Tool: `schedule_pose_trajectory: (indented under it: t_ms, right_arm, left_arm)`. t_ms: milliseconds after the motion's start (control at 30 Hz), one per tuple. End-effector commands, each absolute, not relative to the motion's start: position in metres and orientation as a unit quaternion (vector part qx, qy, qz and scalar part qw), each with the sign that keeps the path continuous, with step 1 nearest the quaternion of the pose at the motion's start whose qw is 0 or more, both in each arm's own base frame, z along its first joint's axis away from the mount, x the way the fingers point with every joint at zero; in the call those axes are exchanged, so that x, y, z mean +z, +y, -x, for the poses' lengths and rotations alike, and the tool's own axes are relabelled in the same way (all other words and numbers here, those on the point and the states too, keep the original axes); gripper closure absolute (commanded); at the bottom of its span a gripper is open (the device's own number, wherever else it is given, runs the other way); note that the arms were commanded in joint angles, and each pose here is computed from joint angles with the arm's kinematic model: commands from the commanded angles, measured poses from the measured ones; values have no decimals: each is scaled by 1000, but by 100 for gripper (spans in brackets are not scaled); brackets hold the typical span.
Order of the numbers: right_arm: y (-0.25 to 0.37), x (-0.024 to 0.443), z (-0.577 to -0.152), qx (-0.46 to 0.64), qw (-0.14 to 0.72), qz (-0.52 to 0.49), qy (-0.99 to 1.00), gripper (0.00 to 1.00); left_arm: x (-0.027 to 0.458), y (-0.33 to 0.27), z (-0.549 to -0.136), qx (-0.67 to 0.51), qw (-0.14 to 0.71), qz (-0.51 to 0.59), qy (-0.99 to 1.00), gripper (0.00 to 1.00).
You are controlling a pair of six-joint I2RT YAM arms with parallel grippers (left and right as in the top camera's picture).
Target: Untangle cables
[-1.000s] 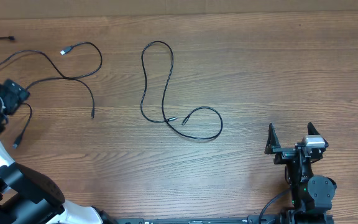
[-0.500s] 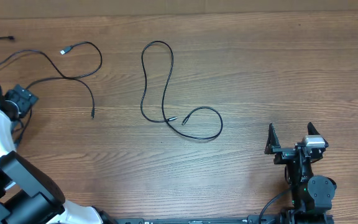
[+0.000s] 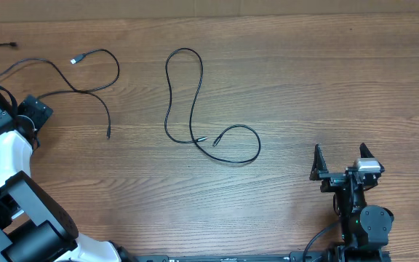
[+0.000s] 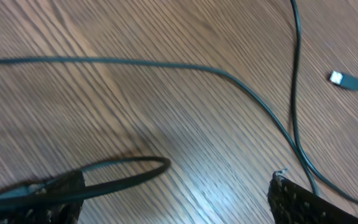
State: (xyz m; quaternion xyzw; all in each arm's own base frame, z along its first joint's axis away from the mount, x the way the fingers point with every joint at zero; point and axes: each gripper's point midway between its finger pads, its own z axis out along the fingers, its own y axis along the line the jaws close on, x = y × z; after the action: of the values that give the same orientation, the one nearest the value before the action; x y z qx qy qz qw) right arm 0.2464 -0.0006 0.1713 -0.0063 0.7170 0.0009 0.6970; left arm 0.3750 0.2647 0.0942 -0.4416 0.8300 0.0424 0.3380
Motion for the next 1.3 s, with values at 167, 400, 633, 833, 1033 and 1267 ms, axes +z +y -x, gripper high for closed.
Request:
schedule_pose_trajectory:
  t_ms: [167, 400, 633, 833, 1033, 1267]
  right_arm:
    - [-1, 170, -246, 2, 699, 5, 715, 0]
    - [-1, 170, -246, 2, 699, 5, 715, 0]
    - [-1, 170, -246, 2, 699, 5, 715, 0]
    - [-1, 170, -246, 2, 699, 5, 715, 0]
    - [-1, 170, -246, 2, 699, 5, 715, 0]
    - [-1, 170, -246, 2, 699, 5, 715, 0]
  left_arm:
    - [81, 277, -378, 67, 341, 449, 823, 12]
    - [52, 279, -380, 66, 322, 451, 830, 23]
    - [56, 284, -386, 68, 337, 447, 826, 80]
    - [59, 278, -391, 48, 343, 441, 828, 96]
    - [91, 252, -417, -63, 384, 430, 815, 96]
    - [151, 231, -429, -215, 403, 536, 710, 96]
